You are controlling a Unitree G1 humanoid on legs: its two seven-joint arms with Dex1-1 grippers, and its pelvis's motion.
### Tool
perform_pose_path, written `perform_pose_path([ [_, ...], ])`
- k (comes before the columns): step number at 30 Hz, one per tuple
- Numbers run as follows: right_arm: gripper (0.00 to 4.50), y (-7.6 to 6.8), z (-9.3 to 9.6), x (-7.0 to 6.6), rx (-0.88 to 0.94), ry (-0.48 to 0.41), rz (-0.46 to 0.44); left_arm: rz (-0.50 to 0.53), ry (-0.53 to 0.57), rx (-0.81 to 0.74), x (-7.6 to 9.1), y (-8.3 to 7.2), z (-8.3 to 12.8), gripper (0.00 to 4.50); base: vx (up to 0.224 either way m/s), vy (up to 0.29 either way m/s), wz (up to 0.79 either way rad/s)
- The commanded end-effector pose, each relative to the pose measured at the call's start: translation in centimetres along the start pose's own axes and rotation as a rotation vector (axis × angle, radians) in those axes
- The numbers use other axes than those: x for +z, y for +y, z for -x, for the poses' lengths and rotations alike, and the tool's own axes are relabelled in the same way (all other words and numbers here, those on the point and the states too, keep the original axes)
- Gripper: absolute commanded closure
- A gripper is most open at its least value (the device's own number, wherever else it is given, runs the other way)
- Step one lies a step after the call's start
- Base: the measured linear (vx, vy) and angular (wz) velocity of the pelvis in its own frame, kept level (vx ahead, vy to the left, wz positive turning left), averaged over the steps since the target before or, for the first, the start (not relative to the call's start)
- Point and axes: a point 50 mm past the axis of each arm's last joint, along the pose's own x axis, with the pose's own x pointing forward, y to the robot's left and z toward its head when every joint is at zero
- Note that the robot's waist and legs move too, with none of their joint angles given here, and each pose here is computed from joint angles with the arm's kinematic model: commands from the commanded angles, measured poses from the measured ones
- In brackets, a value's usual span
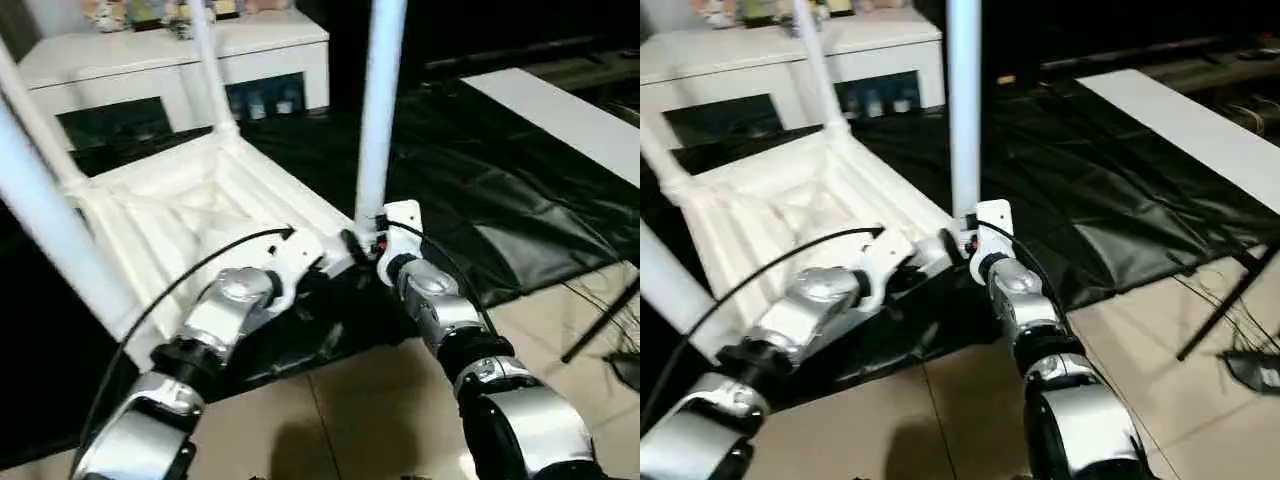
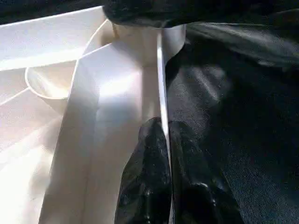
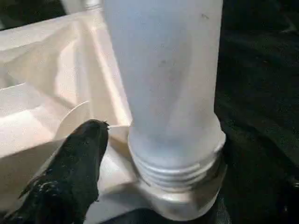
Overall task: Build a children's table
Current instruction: Rotate leg to tighten
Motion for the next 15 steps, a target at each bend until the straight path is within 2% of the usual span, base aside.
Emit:
perform_pose_path([
  [1, 0.53, 1.6, -0.1, 0.8, 0.164, -0.01, 0.097, -0.062, -0.032, -0.078, 0.3, -0.7, 0.2, 4.5, 0.0, 0.0, 0.0],
  [4, 0.53, -0.3, 1.9, 0.5, 0.34, 0.031, 0.248, -0.121, -0.046, -0.201, -0.5, -0.7, 1.9, 4.5, 0.0, 0.0, 0.0],
  [6, 0.53, -1.3, 3.1, 0.4, 0.421, 0.051, 0.304, -0.136, -0.05, -0.264, -0.8, -0.8, 2.7, 4.5, 0.0, 0.0, 0.0],
  [11, 0.53, -3.3, 5.2, 1.1, 0.558, 0.066, 0.362, -0.158, -0.065, -0.425, -1.3, -1.5, 4.6, 4.5, 0.0, 0.0, 0.0],
  [15, 0.53, -3.3, 5.9, 1.6, 0.651, 0.086, 0.384, -0.153, -0.069, -0.473, -1.2, -1.8, 5.2, 4.5, 0.038, -0.008, 0.06],
])
